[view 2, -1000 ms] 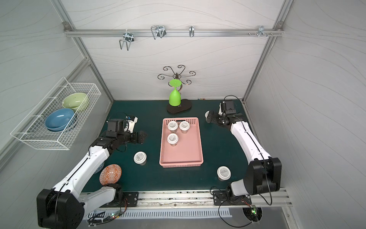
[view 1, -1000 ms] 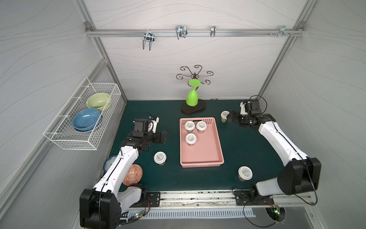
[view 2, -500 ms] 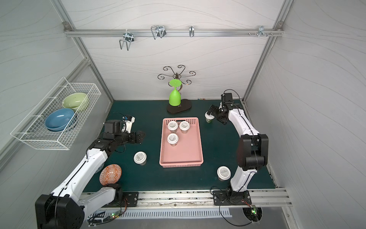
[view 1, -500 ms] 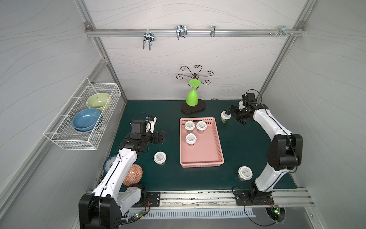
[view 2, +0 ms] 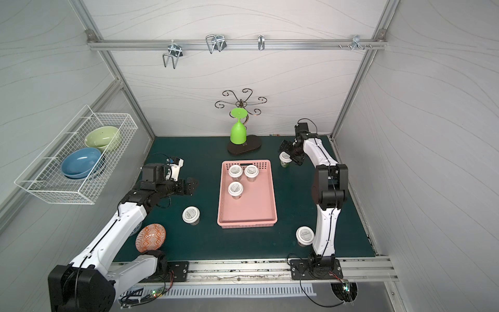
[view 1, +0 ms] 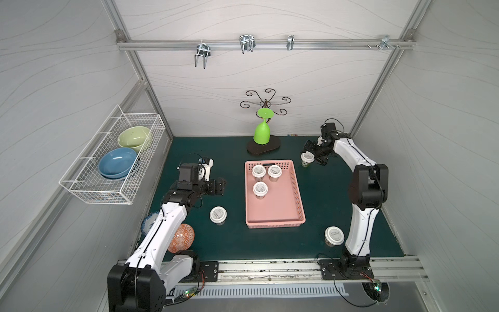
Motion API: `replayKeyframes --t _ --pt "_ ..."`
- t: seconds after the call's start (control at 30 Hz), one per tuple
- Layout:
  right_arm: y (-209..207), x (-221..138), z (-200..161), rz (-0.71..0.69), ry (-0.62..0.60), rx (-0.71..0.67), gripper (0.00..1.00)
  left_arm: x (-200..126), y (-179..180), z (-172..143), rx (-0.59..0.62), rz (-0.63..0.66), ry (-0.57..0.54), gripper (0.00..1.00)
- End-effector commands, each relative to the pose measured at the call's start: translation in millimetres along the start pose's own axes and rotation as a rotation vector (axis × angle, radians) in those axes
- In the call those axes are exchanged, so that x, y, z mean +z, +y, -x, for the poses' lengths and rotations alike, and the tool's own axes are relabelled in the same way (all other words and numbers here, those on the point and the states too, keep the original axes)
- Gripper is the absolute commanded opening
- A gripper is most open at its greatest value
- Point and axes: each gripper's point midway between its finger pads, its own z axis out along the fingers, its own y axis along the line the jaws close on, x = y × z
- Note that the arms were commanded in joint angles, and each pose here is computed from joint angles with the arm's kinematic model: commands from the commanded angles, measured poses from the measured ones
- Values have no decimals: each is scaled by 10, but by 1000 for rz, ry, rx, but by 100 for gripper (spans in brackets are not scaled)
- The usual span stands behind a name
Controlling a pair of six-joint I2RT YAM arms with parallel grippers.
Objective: Put the yogurt in the basket
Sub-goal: Pick up the yogurt from the center of the board.
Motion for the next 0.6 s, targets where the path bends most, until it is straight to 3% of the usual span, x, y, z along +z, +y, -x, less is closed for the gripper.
replayKeyframes --t 0.0,0.57 --pt "-114 30 -4 -53 30 21 99 -16 -30 117 2 -21 -49 99" --pt "-200 319 67 -81 51 53 96 -1 -26 124 -27 -27 -47 99"
